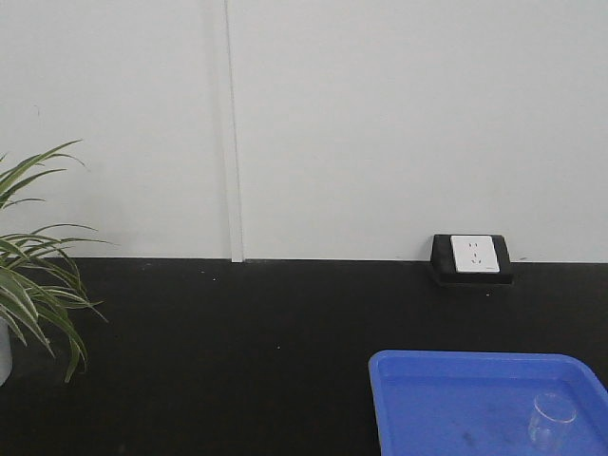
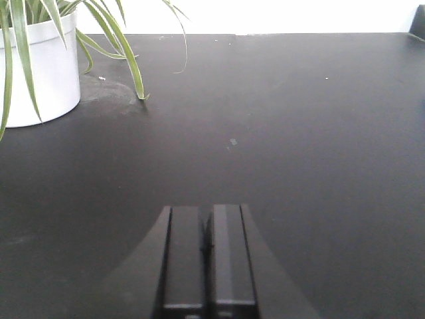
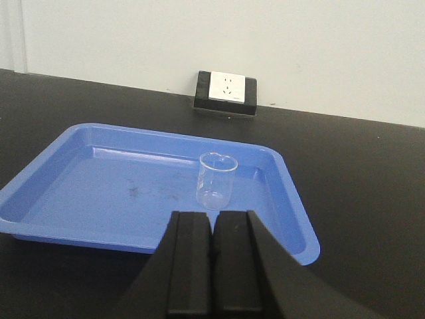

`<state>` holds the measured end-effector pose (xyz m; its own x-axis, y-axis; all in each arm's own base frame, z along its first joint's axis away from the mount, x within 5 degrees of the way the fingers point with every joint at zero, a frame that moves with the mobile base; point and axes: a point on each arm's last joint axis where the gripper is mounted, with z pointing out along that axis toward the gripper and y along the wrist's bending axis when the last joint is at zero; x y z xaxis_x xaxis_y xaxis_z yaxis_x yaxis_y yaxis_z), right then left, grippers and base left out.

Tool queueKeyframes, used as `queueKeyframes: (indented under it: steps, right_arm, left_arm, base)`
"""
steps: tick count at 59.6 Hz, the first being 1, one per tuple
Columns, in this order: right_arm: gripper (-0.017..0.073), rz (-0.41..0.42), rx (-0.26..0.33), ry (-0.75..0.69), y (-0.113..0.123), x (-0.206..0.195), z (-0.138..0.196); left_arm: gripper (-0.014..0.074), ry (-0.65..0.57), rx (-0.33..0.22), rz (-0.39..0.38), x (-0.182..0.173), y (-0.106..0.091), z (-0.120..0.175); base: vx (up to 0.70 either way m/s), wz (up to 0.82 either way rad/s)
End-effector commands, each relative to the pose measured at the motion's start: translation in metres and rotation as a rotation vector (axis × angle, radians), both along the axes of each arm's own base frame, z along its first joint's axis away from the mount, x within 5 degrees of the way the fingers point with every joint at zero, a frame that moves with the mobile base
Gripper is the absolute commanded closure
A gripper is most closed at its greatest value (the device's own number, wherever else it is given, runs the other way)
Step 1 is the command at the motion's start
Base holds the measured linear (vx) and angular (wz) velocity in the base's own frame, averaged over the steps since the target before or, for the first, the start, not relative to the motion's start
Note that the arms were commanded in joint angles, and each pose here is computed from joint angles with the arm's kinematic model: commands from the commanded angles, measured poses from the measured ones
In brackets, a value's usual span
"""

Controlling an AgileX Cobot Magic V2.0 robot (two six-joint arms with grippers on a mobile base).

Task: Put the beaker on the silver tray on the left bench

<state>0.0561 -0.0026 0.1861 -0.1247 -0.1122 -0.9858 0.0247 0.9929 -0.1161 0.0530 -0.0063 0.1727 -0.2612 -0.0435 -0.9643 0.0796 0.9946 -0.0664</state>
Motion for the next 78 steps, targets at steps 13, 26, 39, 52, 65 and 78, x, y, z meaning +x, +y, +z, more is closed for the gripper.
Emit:
queueKeyframes:
  steps: [13,26,39,52,65,78]
  right_arm:
    - [0.0571,0.004,-0.038,-0.102,0.0,0.0,0.007]
    - [0.0571,0.009,-0.039,-0.185,0.001,0.0,0.015]
    - [0.0571,0.017,0.009,-0.462,0.002,-0.006,0.043]
    - [0.0568,0.012,0.079,-0.358,0.001,-0.006,0.089]
    - [0.0562,0.009,0.003,-0.23,0.0,0.025,0.12]
    - [0.0559,0.015,-0.021,-0.117,-0.001,0.065,0.11]
  left_arm:
    - [0.0592,-0.07,-0.01,0.009,0.002,0.001,0.001]
    - [0.0592,-0.07,-0.01,0.009,0.002,0.001,0.001]
    - [0.0592,-0.07,-0.01,0.009,0.002,0.001,0.001]
    - [0.0592,-0.07,-0.01,0.009,0.002,0.001,0.001]
    - [0.0592,-0.07,-0.01,0.009,0.002,0.001,0.001]
    - [0.0592,-0.07,-0.01,0.009,0.002,0.001,0.001]
  base:
    - [0.0,0.0]
    - [0.0,0.0]
    - [0.0,0.0]
    - [0.0,0.0]
    - [0.0,0.0]
    - [0.0,0.0]
